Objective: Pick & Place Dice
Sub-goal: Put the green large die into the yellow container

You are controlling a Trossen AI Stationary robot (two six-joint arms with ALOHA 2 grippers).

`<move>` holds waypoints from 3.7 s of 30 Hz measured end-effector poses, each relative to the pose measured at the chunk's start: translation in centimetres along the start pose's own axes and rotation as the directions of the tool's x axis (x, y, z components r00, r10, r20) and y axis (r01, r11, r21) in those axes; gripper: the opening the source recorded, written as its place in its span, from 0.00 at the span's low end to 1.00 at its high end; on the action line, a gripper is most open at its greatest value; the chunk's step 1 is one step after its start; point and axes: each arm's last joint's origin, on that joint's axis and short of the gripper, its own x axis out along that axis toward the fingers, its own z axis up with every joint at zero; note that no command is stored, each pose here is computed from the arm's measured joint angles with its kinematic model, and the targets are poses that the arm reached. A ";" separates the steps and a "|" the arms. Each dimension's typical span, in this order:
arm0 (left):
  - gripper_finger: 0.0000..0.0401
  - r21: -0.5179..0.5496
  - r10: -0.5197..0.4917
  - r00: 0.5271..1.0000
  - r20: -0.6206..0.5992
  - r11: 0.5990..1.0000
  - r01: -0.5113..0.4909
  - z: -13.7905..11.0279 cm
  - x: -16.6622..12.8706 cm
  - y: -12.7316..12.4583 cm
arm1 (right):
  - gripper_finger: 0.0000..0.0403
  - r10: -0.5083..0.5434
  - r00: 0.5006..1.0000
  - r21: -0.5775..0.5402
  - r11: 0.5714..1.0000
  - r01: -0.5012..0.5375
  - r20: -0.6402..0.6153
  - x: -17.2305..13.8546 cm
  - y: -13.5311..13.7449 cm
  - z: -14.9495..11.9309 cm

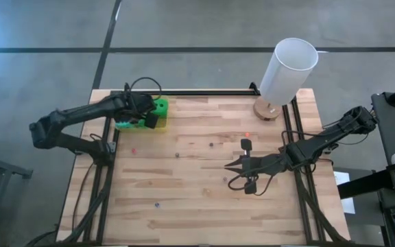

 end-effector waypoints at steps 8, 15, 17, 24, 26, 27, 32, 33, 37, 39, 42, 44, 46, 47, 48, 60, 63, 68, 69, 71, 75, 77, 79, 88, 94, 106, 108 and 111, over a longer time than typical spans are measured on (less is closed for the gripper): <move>0.90 -0.077 0.006 1.000 -0.010 0.997 -0.006 0.0 0.7 0.3 | 0.07 0.000 1.000 0.000 1.000 0.000 0.000 0.0 0.0 0.0; 0.89 -0.125 0.015 1.000 -0.006 0.992 -0.016 0.0 0.7 0.4 | 0.07 0.000 1.000 0.000 1.000 0.000 0.000 0.0 0.0 0.0; 0.89 -0.126 0.018 1.000 0.000 0.992 -0.018 0.1 0.7 0.4 | 0.07 0.000 1.000 0.000 1.000 0.000 0.000 0.0 0.0 0.0; 0.90 -0.175 0.047 0.999 0.026 0.984 -0.042 0.1 0.8 0.4 | 0.07 0.000 1.000 0.000 1.000 0.000 0.000 0.0 0.0 0.0; 0.90 -0.178 0.047 0.999 0.026 0.983 -0.042 0.1 0.8 0.4 | 0.07 0.000 1.000 0.000 1.000 0.000 0.000 0.0 0.0 0.0; 0.90 -0.178 0.049 0.998 0.028 0.983 -0.044 0.1 0.8 0.4 | 0.07 0.000 1.000 0.000 1.000 0.000 0.000 0.0 0.0 0.0; 0.90 -0.178 0.057 0.998 0.035 0.983 -0.050 0.1 0.8 0.5 | 0.07 0.000 1.000 0.000 1.000 0.000 0.000 0.0 0.0 0.0; 0.91 -0.177 0.059 0.998 0.035 0.983 -0.052 0.1 0.8 0.5 | 0.07 0.000 1.000 0.000 1.000 0.000 0.000 0.0 0.0 0.0; 0.91 -0.178 0.070 0.996 0.046 0.982 -0.061 0.2 0.9 0.5 | 0.07 0.000 1.000 0.000 1.000 0.000 0.000 0.0 0.0 0.0; 0.90 -0.179 0.071 0.996 0.054 0.982 -0.060 0.1 1.1 0.4 | 0.07 0.000 1.000 0.000 1.000 0.000 0.000 0.0 0.0 0.0; 0.90 -0.182 0.071 0.996 0.061 0.982 -0.059 -0.1 1.5 0.4 | 0.07 0.000 1.000 0.000 1.000 0.000 0.000 0.0 0.0 0.0; 0.91 -0.184 0.068 0.995 0.068 0.981 -0.055 -0.1 1.8 0.3 | 0.07 0.000 1.000 0.000 1.000 0.000 0.000 0.0 0.0 0.0; 0.91 -0.186 0.066 0.995 0.069 0.981 -0.052 -0.2 1.9 0.3 | 0.07 0.000 1.000 0.000 1.000 0.000 0.000 0.0 0.0 0.0; 0.92 -0.186 0.064 0.996 0.066 0.981 -0.050 -0.2 2.0 0.3 | 0.07 0.000 1.000 0.000 1.000 0.000 0.000 0.0 0.0 0.0; 0.92 -0.186 0.061 0.996 0.063 0.981 -0.048 -0.2 2.0 0.3 | 0.07 0.000 1.000 0.000 1.000 0.000 0.000 0.0 0.0 0.0; 0.93 -0.176 -0.015 1.000 0.001 0.984 0.015 -0.2 1.7 0.1 | 0.07 0.000 1.000 0.000 1.000 0.000 0.000 0.0 0.0 0.0; 0.93 -0.177 -0.026 1.000 -0.003 0.984 0.025 0.0 1.4 0.0 | 0.07 0.000 1.000 0.000 1.000 0.000 0.000 0.0 0.0 0.0; 0.93 -0.142 -0.027 1.000 -0.015 0.990 0.024 0.0 1.1 0.1 | 0.07 0.000 1.000 0.000 1.000 0.000 0.000 0.0 0.0 0.0; 0.93 -0.135 -0.027 1.000 -0.015 0.991 0.025 0.0 1.0 0.1 | 0.07 0.000 1.000 0.000 1.000 0.000 0.000 0.0 0.0 0.0; 0.93 -0.125 -0.031 0.999 -0.020 0.992 0.028 0.1 0.9 0.1 | 0.07 0.000 1.000 0.000 1.000 0.000 0.000 0.0 0.0 0.0; 0.94 -0.117 -0.029 0.999 -0.042 0.993 0.024 0.1 0.5 0.2 | 0.07 0.000 1.000 0.000 1.000 0.000 0.000 0.0 0.0 0.0; 0.95 -0.116 -0.028 0.999 -0.046 0.993 0.023 0.1 0.5 0.2 | 0.07 0.000 1.000 0.000 1.000 0.000 0.000 0.0 0.0 0.0; 0.95 -0.115 -0.032 0.998 -0.054 0.993 0.026 0.0 0.5 0.2 | 0.07 0.000 1.000 0.000 1.000 0.000 0.000 0.0 0.0 0.0; 0.95 -0.110 -0.033 0.996 -0.083 0.994 0.024 -0.2 0.5 0.3 | 0.07 0.000 1.000 0.000 1.000 0.000 0.000 0.0 0.0 0.0; 0.95 -0.106 -0.023 0.995 -0.098 0.994 0.013 -0.6 1.3 0.4 | 0.07 0.000 1.000 0.000 1.000 0.000 0.000 0.0 0.0 0.0; 0.97 -0.109 -0.030 0.995 -0.091 0.994 0.020 -0.7 1.6 0.3 | 0.07 0.000 1.000 0.000 1.000 0.000 0.000 0.0 0.0 0.0; 0.99 -0.107 -0.033 0.995 -0.093 0.994 0.023 -0.7 1.6 0.3 | 0.07 0.000 1.000 0.000 1.000 0.000 0.000 0.0 0.0 0.0; 0.99 -0.108 -0.034 0.995 -0.092 0.994 0.024 -0.7 1.6 0.3 | 0.07 0.000 1.000 0.000 1.000 0.000 0.000 0.0 0.0 0.0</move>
